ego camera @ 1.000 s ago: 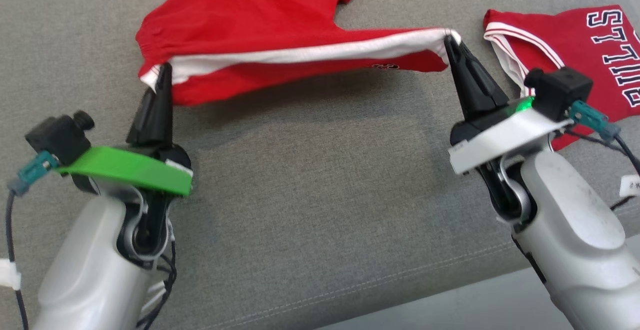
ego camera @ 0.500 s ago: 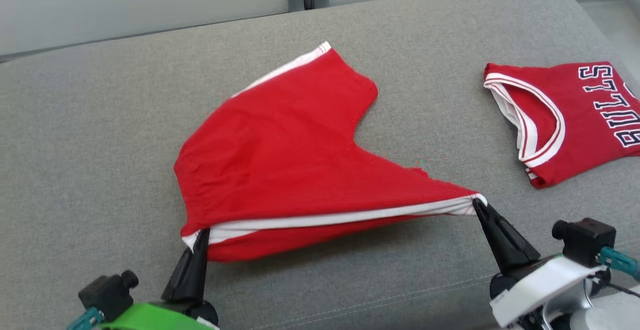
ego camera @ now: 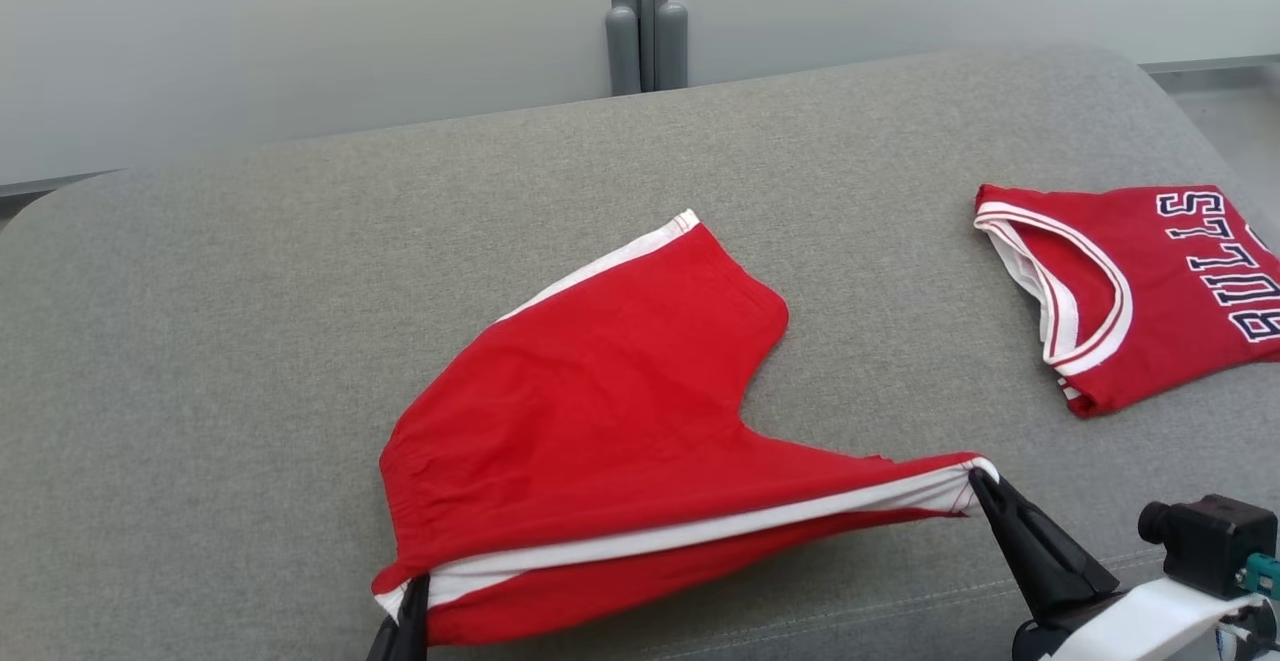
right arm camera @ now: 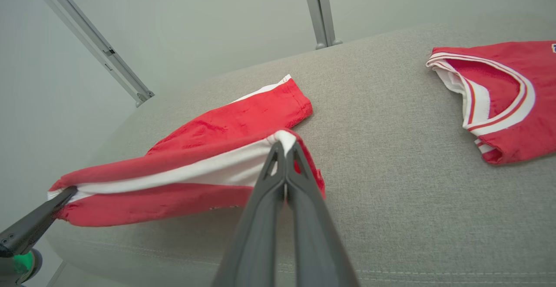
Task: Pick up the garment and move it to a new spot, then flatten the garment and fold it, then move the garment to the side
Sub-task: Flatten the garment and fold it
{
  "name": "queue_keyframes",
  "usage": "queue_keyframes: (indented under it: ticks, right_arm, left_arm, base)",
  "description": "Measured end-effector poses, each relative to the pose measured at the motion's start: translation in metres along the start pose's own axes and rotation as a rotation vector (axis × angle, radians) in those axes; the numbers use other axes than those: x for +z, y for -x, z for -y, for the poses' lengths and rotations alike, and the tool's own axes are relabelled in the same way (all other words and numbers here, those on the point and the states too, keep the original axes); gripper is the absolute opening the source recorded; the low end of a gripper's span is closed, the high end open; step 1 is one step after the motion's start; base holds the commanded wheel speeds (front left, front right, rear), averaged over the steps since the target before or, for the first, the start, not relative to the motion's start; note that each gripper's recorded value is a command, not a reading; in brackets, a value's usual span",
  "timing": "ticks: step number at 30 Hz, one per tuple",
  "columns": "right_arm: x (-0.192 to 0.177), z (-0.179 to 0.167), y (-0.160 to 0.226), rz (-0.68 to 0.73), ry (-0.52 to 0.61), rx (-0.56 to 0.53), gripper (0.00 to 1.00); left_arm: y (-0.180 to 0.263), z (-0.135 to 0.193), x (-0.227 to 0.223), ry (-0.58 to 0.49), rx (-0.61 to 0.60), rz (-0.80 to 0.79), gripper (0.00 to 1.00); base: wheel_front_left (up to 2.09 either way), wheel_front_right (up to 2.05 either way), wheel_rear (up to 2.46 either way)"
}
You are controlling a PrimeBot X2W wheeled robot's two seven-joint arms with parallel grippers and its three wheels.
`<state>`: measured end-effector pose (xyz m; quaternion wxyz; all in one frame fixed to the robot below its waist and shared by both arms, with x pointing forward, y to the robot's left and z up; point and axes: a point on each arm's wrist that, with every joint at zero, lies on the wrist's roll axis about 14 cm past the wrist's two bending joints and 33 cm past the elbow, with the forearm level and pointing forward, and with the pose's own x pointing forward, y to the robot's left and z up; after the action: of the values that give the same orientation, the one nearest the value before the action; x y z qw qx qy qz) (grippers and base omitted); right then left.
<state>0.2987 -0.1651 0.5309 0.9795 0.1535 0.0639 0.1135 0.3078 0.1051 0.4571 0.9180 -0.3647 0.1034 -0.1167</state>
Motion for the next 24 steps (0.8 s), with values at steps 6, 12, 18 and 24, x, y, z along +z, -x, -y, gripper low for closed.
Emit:
queue_keyframes:
  ticks: [6, 12, 18, 24]
  right_arm:
    - [0.002, 0.004, -0.028, -0.003, 0.022, 0.009, 0.0]
    - [0.004, 0.007, -0.065, -0.014, 0.039, 0.031, 0.0]
    - [0.012, 0.005, -0.115, -0.037, 0.09, 0.078, 0.0]
    - [0.012, -0.005, -0.167, -0.096, 0.136, 0.129, 0.0]
  left_arm:
    - [-0.013, 0.006, 0.003, 0.048, 0.026, 0.018, 0.0]
    - [-0.03, 0.01, 0.015, 0.064, 0.054, 0.045, 0.0]
    - [-0.048, 0.003, 0.025, 0.047, 0.131, 0.045, 0.0]
    - [-0.067, -0.008, 0.036, 0.051, 0.211, 0.047, 0.0]
  base:
    - [0.0, 0.0, 0.0]
    - [0.0, 0.0, 0.0]
    - [0.0, 0.0, 0.0]
    - [0.0, 0.0, 0.0]
